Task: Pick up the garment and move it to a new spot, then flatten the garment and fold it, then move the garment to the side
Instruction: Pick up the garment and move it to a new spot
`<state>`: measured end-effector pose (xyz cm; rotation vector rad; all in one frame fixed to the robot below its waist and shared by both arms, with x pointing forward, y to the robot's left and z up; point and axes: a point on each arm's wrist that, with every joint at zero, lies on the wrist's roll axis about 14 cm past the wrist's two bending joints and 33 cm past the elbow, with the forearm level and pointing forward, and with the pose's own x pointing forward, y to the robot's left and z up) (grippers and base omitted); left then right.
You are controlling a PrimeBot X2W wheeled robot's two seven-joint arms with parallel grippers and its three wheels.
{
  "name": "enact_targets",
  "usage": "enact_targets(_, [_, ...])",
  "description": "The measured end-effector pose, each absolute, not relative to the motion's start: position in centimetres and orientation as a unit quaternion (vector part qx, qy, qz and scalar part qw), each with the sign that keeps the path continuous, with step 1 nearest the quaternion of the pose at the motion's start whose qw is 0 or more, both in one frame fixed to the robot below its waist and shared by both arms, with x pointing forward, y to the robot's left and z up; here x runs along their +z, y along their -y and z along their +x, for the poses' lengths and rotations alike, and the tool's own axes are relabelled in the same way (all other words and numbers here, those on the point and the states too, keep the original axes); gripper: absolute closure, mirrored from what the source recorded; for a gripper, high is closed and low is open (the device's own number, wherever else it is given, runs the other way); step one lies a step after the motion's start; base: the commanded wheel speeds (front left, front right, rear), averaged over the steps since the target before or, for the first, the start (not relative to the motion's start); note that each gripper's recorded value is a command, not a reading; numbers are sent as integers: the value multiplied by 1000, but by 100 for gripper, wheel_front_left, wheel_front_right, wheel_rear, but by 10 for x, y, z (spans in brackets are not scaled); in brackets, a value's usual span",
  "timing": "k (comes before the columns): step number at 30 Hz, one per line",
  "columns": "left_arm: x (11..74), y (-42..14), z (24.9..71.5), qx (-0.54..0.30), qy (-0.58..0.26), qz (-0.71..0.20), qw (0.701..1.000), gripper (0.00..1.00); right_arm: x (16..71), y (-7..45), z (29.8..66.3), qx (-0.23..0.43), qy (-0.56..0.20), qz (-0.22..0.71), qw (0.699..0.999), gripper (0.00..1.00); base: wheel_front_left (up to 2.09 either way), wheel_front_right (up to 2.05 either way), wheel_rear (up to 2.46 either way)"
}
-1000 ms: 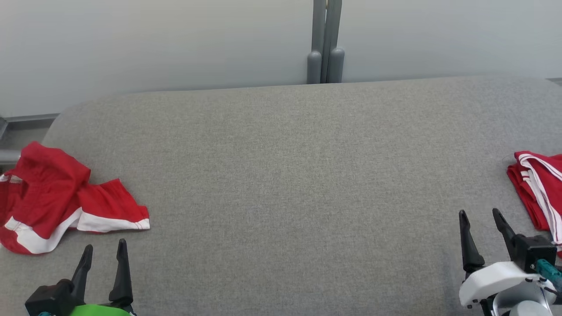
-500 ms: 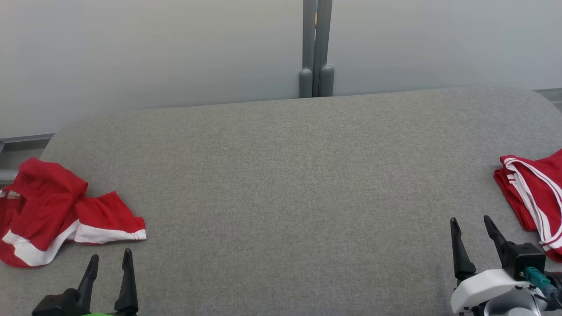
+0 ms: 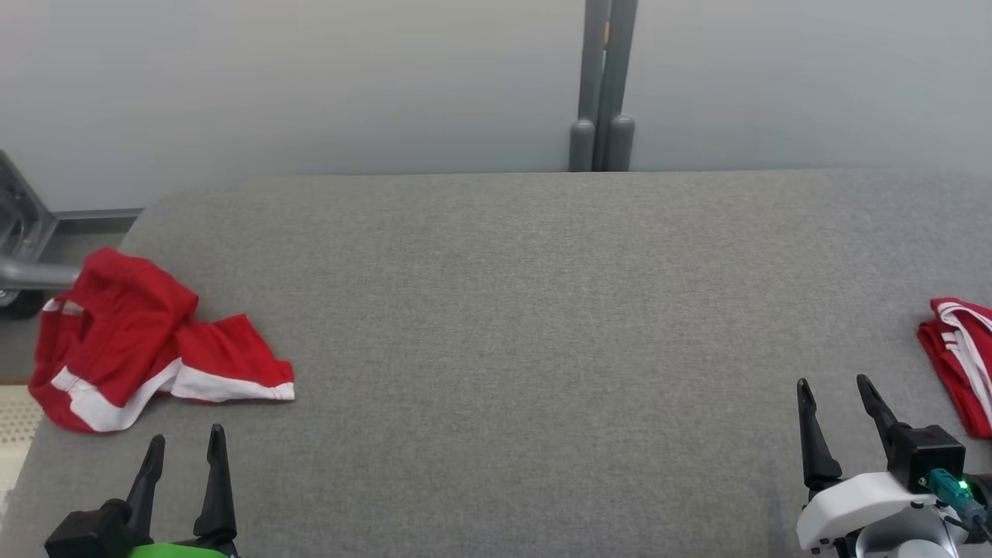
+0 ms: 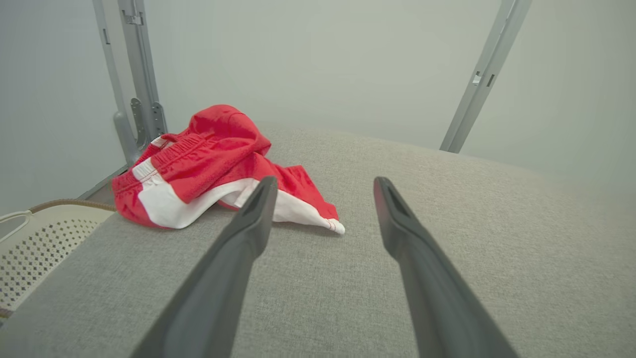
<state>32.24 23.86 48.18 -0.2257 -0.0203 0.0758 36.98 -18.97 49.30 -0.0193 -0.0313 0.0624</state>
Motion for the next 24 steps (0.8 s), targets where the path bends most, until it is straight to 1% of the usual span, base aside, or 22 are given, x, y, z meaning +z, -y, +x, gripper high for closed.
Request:
enact_targets(7, [484, -280, 289, 107, 24, -110, 988, 0, 496, 132, 388, 113, 19, -7, 993, 0, 0, 0, 0])
enact_targets(12, [477, -311, 247, 168, 20, -105, 980, 0, 501, 66, 399, 201, 24, 1, 979, 0, 0, 0, 0])
enact_targets(17, [480, -346, 199, 249, 37, -106, 962, 0, 514, -7, 402, 296, 38, 4, 954, 0, 0, 0, 0])
enact_targets(19, [480, -351, 185, 269, 40, -108, 956, 0, 515, -23, 403, 319, 39, 3, 947, 0, 0, 0, 0])
enact_targets(24, [481, -359, 166, 298, 44, -105, 948, 0, 507, -41, 403, 345, 27, 2, 938, 0, 0, 0, 0])
